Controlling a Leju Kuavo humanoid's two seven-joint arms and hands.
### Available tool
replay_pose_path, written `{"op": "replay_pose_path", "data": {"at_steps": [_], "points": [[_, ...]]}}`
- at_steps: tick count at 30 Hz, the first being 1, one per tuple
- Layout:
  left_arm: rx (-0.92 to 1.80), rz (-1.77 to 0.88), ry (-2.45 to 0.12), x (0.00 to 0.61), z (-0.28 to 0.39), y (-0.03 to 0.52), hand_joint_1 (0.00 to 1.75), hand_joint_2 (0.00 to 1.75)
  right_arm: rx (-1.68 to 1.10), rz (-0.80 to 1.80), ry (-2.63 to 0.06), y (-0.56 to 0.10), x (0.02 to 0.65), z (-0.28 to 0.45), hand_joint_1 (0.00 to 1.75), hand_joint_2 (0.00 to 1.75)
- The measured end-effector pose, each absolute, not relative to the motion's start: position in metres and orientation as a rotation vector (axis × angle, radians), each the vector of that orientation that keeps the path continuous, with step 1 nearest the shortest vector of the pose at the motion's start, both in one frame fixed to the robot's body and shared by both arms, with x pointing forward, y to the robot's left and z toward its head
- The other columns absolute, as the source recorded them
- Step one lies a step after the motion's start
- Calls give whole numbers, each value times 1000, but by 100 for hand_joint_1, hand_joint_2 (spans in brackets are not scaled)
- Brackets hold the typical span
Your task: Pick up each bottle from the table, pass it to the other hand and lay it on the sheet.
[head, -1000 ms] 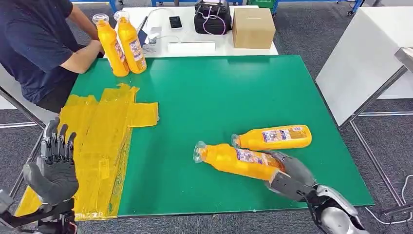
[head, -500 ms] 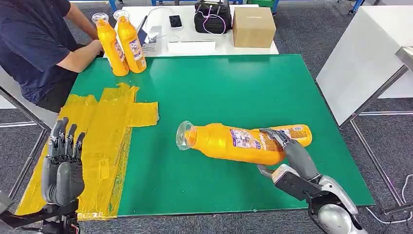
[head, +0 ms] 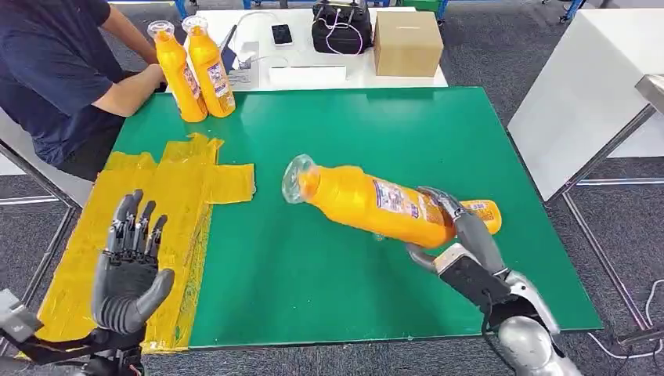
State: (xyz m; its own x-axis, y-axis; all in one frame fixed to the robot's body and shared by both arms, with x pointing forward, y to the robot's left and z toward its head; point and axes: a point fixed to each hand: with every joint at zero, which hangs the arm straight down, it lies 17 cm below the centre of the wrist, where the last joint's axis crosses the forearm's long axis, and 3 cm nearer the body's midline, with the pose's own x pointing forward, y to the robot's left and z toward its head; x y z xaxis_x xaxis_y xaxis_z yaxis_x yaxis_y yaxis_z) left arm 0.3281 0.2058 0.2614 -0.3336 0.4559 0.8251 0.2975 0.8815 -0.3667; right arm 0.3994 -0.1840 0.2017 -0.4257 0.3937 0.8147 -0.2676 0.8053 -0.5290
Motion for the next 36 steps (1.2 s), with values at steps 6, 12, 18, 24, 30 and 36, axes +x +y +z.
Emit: {"op": "replay_pose_path", "data": {"at_steps": [6,12,18,24,30,36], "points": [[-683,151,-1924,327,266,177,0,175,-25,605,-1890,-166,419,219,175,175],[-782,147,-1881,326,264,161,0,175,76,568,-1876,-133,422,215,175,175],[-820,167,-1850,327,261,160,0,175,141,587,-1863,-105,416,210,175,175],[-820,165,-1847,327,259,160,0,175,174,601,-1856,-91,411,207,175,175],[-829,177,-1845,328,260,162,0,175,231,655,-1845,-67,398,203,175,175],[-814,187,-1850,330,260,165,0,175,320,784,-1819,-25,367,192,175,175]]}}
